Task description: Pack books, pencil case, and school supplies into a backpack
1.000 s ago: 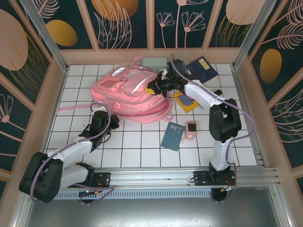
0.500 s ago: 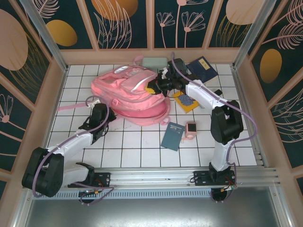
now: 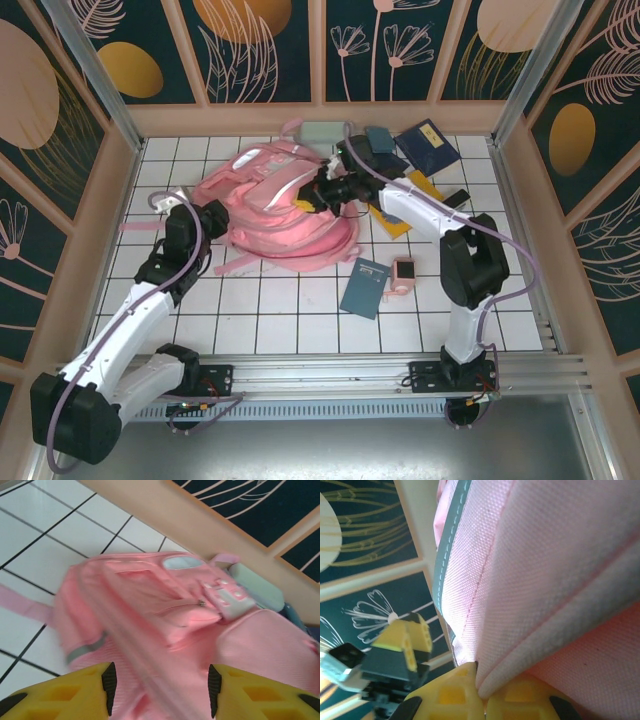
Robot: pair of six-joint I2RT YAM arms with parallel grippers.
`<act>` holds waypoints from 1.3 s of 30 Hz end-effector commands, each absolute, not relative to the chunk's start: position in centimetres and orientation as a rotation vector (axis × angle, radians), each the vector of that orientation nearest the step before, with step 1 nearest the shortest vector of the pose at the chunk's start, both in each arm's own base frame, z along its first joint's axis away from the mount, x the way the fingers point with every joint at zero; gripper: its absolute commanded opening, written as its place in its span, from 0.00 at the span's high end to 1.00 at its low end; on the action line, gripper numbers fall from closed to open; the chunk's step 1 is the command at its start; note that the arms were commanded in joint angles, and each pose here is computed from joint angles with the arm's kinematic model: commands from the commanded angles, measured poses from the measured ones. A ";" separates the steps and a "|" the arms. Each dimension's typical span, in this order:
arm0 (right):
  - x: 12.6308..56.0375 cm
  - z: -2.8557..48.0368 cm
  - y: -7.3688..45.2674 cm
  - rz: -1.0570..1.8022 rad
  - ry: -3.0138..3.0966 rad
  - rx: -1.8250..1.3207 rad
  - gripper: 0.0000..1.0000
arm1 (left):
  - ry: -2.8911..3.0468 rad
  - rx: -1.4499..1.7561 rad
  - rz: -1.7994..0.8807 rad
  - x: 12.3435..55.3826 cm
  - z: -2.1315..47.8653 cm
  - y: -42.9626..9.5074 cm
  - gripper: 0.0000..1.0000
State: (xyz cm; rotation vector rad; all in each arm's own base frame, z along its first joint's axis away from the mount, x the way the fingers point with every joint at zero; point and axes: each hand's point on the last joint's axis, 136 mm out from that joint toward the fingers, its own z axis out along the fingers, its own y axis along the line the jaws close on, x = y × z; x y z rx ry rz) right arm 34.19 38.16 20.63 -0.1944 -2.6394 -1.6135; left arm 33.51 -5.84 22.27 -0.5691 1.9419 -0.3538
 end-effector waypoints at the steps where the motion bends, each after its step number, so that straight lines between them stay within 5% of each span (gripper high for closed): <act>1: 32.3 23.4 41.5 -1.732 -2.596 0.023 1.00 | 2.030 -0.435 -0.347 33.6 23.0 -7.2 0.46; 7: 33.5 20.0 38.3 -1.608 -2.747 -0.172 0.51 | 2.140 -0.222 -0.405 34.7 24.5 -10.4 0.46; 9: 34.1 19.7 36.4 -1.580 -2.825 -0.260 0.43 | 2.161 -0.152 -0.413 35.2 25.0 -11.4 0.45; 19: 35.7 19.0 25.9 -1.168 -3.366 -0.484 0.46 | 2.323 0.146 -0.313 35.4 21.3 -19.6 0.32; 22: 35.1 19.5 24.9 -1.160 -3.397 -0.484 0.47 | 2.371 0.255 -0.292 35.0 19.9 -22.5 0.10; 31: 34.8 18.9 21.5 -1.149 -3.419 -0.526 0.47 | 2.400 0.384 0.112 36.9 16.0 -23.9 0.08; 39: 34.3 18.2 20.4 -1.152 -3.413 -0.515 0.47 | 2.479 0.442 0.173 37.0 11.6 -24.1 0.05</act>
